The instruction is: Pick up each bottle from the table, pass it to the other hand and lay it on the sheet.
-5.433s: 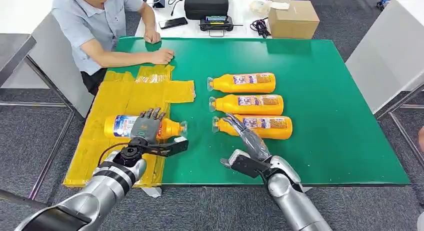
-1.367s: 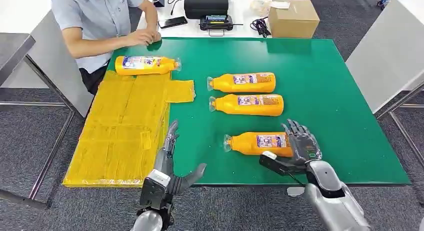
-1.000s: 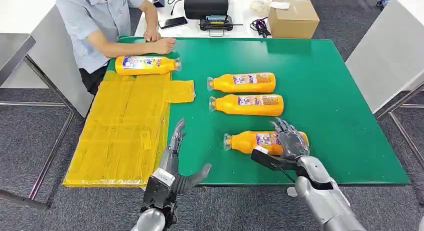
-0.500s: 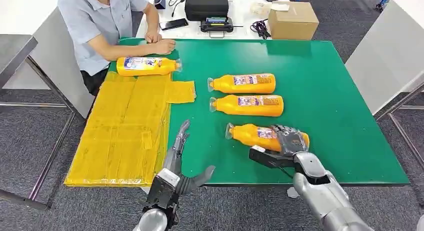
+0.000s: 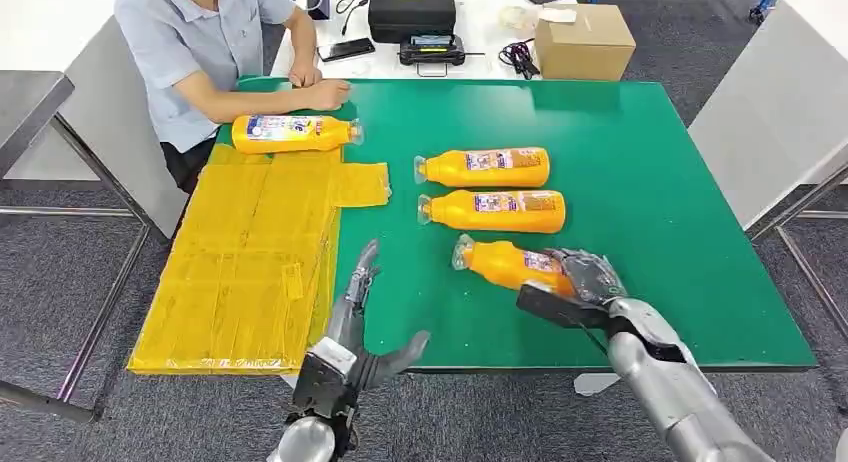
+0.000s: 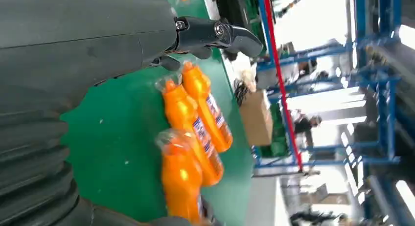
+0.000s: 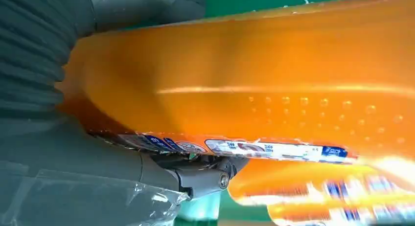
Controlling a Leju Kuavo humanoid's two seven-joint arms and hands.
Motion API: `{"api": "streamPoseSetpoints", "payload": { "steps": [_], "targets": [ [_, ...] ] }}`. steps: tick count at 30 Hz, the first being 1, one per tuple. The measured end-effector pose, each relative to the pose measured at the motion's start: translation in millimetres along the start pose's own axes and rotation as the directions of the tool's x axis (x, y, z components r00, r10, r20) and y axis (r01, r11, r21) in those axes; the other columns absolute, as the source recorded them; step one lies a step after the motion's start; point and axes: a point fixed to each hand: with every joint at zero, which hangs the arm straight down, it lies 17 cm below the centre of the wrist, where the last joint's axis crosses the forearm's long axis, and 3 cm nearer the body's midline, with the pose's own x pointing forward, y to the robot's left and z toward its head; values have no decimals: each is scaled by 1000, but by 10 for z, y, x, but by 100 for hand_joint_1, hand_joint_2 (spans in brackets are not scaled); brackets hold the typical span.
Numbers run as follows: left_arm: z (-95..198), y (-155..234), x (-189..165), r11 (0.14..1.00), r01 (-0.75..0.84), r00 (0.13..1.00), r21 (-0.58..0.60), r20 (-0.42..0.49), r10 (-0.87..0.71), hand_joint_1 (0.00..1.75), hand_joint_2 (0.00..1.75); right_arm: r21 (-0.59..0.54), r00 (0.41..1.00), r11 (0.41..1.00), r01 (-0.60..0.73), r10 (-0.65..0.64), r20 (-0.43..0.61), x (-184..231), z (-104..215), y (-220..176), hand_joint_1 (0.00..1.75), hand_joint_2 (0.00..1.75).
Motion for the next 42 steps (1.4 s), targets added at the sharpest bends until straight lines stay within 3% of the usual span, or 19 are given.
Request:
{"api": "streamPoseSetpoints", "payload": {
  "steps": [3, 5, 7, 21, 25, 28, 42],
  "targets": [
    [-30, 76, -105, 993, -105, 992, 58, -63, 109, 0, 175, -36, 983, 988, 152, -147, 113, 341, 49, 7, 175, 175],
    [-29, 100, -242, 971, -215, 964, 102, -136, 228, 0, 175, -49, 967, 977, 206, -196, 163, 564, 74, 30, 175, 175],
    [-26, 111, -288, 964, -238, 955, 116, -153, 254, 0, 175, -52, 956, 972, 231, -217, 196, 748, 85, 69, 175, 175],
    [-13, 129, -368, 960, -246, 947, 133, -176, 267, 0, 175, -62, 938, 959, 276, -255, 235, 954, 148, 103, 175, 175],
    [-4, 183, -476, 937, -296, 918, 185, -217, 333, 0, 175, -55, 909, 945, 323, -294, 294, 1147, 143, 54, 168, 175],
    [-11, 164, -561, 917, -345, 886, 202, -252, 389, 0, 175, -45, 883, 931, 363, -328, 337, 1345, 112, -16, 175, 175],
    [-8, -233, -757, 873, -475, 781, 111, -403, 477, 0, 175, 45, 776, 898, 437, -402, 485, 2073, -8, -96, 175, 175]
  ]
}}
